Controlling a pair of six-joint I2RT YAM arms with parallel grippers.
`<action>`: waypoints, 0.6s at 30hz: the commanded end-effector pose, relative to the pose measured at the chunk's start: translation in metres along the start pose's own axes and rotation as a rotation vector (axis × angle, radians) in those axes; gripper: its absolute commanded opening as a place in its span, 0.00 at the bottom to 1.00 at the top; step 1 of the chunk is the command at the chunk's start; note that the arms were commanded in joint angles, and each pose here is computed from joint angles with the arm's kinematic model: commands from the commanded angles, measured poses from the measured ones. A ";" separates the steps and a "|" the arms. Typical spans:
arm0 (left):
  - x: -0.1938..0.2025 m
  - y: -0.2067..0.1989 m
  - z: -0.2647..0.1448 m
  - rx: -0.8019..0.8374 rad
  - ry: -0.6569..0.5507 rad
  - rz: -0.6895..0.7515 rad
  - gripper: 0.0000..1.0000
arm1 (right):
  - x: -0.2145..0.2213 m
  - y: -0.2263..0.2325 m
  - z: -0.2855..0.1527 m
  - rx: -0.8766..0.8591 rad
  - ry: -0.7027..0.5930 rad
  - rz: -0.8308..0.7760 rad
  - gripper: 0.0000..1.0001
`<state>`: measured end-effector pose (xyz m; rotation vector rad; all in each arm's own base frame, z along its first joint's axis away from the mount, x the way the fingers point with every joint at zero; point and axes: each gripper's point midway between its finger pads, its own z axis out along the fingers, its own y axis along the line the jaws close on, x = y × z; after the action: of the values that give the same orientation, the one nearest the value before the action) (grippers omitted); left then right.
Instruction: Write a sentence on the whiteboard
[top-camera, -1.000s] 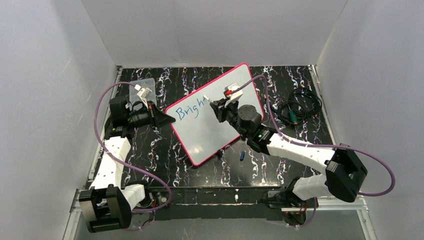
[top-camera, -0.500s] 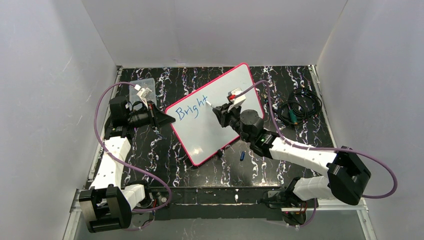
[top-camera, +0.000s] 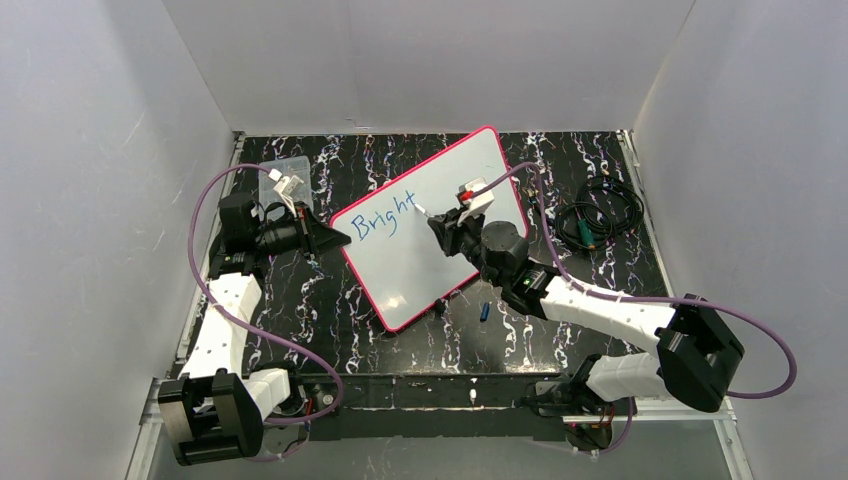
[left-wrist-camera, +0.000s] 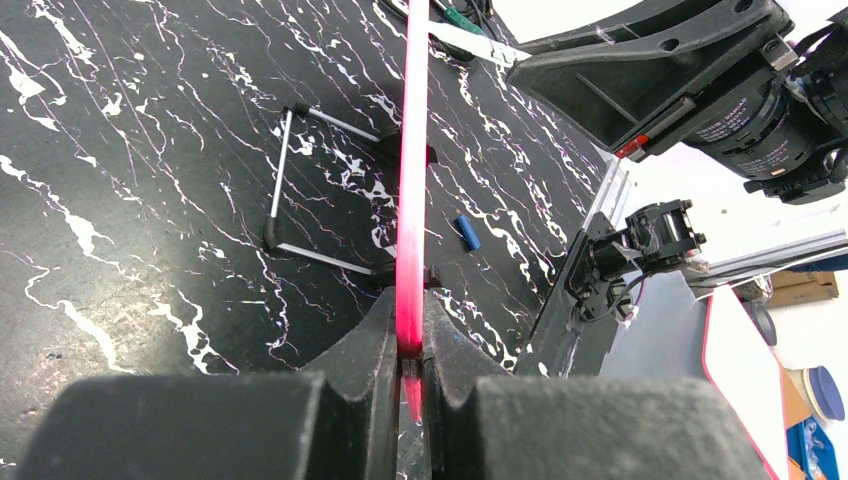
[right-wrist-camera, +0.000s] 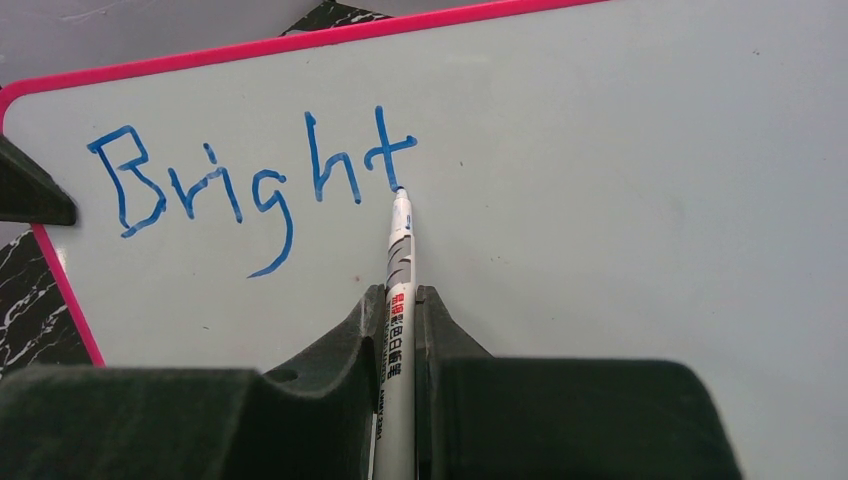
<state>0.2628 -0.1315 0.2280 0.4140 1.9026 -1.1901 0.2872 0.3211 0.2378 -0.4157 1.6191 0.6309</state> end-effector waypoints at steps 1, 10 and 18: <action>-0.011 -0.013 -0.004 0.036 -0.027 0.098 0.00 | -0.005 -0.014 -0.002 0.074 -0.003 -0.029 0.01; -0.011 -0.013 -0.004 0.036 -0.027 0.101 0.00 | -0.049 -0.001 -0.010 0.010 -0.098 -0.031 0.01; -0.011 -0.014 -0.004 0.034 -0.031 0.106 0.00 | -0.073 0.010 -0.027 -0.062 -0.112 -0.036 0.01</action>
<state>0.2617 -0.1322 0.2293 0.4246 1.8952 -1.1900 0.2757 0.3051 0.2717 -0.4274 1.5665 0.6304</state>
